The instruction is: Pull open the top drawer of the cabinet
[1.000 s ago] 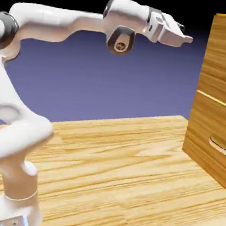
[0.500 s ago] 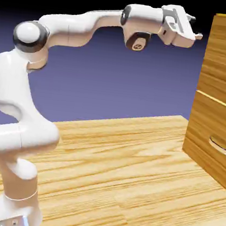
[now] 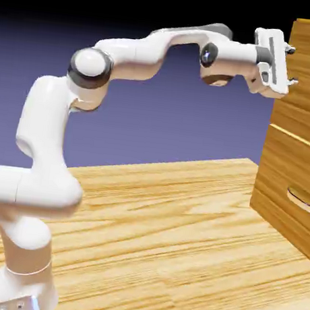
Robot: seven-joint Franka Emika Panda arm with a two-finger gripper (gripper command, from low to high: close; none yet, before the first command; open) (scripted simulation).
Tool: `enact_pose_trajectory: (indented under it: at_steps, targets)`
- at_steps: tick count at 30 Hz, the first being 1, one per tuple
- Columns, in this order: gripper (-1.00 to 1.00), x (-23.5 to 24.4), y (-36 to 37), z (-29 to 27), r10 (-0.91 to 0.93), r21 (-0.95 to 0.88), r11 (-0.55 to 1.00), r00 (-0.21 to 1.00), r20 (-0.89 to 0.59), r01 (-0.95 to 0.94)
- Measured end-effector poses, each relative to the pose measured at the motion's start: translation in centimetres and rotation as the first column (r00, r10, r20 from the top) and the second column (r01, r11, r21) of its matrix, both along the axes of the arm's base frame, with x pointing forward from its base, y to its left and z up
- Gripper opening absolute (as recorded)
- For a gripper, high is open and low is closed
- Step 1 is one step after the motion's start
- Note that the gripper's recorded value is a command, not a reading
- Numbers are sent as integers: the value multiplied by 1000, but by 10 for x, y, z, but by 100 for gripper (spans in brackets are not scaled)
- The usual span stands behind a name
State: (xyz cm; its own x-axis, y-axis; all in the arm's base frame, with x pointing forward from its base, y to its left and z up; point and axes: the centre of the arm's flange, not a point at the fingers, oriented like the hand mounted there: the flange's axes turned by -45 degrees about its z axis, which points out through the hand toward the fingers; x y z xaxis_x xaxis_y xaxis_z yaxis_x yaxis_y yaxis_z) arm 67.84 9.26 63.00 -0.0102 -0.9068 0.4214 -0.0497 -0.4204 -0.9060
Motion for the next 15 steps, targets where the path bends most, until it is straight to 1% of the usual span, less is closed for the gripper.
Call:
enact_pose_trajectory:
  at_steps: [5,10,15]
  targets:
    - [0,30,-20,-26,12,204,979,1000,18,-15]
    - [0,55,-47,-47,11,416,909,999,49,-31]
    - [0,65,-55,-43,4,423,906,998,62,-30]
